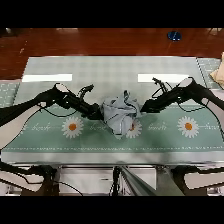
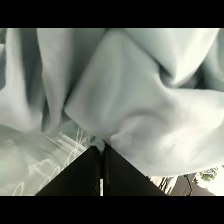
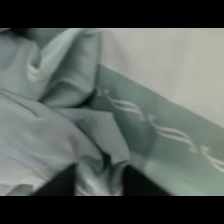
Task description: Fold the shirts.
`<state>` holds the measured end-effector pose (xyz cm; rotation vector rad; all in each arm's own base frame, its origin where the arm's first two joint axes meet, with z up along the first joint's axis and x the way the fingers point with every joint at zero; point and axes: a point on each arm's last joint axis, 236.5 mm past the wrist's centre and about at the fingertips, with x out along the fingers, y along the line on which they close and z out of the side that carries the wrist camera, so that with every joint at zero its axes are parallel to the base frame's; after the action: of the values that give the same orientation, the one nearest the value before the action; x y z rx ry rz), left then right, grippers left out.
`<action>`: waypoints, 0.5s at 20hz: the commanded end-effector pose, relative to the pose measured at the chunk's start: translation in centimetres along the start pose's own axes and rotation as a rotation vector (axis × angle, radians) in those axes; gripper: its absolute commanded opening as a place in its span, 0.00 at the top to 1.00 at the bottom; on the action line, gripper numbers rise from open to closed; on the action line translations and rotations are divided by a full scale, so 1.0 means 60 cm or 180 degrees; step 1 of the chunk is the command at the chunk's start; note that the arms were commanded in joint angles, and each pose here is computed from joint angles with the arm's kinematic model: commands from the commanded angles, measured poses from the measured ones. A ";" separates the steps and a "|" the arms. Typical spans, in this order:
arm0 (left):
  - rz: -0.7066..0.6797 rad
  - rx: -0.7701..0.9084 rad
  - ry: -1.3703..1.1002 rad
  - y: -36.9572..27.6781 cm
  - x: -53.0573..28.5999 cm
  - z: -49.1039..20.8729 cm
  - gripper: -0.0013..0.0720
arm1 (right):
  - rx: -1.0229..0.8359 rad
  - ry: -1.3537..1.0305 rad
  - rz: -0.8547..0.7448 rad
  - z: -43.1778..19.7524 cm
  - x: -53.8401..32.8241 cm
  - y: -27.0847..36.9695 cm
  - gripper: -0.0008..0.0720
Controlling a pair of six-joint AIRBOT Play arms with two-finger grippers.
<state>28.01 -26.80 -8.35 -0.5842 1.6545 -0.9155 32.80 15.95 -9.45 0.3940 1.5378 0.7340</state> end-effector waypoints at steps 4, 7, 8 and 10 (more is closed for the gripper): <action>-0.0013 -0.0015 -0.0027 -0.001 -0.008 0.003 0.95 | -0.0041 0.0029 0.0182 0.002 0.019 0.042 0.95; -0.0062 0.0131 -0.0178 -0.027 -0.050 0.026 0.95 | -0.0140 -0.0401 0.0111 0.028 -0.065 0.055 0.95; -0.0071 0.0258 -0.0301 -0.048 -0.079 0.041 0.95 | -0.0188 -0.0594 0.0067 0.036 -0.101 0.061 0.95; -0.0037 0.0610 -0.0657 -0.104 -0.153 0.074 0.95 | -0.0315 -0.1025 -0.0033 0.047 -0.186 0.083 0.96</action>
<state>31.74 -25.54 -3.34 -0.5727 1.5066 -0.9482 34.87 15.27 -2.74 0.4185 1.3462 0.7388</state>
